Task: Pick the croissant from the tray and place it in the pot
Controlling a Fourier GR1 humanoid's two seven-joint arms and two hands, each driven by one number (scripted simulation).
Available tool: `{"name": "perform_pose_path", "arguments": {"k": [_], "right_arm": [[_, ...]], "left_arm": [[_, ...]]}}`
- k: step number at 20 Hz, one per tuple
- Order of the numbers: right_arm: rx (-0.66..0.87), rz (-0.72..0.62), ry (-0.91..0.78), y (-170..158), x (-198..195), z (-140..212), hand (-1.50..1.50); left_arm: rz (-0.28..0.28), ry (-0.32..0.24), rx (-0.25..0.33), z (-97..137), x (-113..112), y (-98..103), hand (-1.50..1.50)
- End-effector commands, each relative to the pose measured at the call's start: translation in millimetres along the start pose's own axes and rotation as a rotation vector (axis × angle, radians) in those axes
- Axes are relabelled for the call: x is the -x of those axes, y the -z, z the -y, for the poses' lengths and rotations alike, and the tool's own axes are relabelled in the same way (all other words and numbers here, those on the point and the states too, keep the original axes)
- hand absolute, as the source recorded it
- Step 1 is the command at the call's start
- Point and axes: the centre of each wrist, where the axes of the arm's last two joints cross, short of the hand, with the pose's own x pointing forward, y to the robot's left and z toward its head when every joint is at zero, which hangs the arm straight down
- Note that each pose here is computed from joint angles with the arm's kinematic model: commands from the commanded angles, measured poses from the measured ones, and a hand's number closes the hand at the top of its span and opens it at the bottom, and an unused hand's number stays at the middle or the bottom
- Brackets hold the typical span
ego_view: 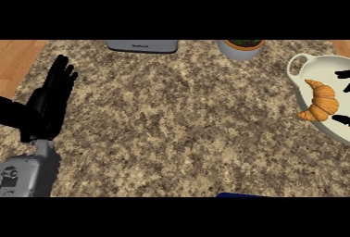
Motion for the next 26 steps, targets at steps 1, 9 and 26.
{"name": "perform_pose_path", "arguments": {"k": [1,9,26], "right_arm": [[-0.118,0.007,0.124,5.0,1.4,-10.4,-1.50],[-0.052,0.107,0.547,23.8,-5.8,-20.3,-1.50],[0.047,0.003,0.722,-27.4,13.5,72.9,-1.50]], "left_arm": [[0.007,-0.005,0.007,1.3,-4.0,3.7,0.00],[0.004,-0.002,-0.011,0.2,-0.5,0.9,0.00],[0.011,-0.014,-0.007,-0.3,3.3,-5.4,0.00]]}}
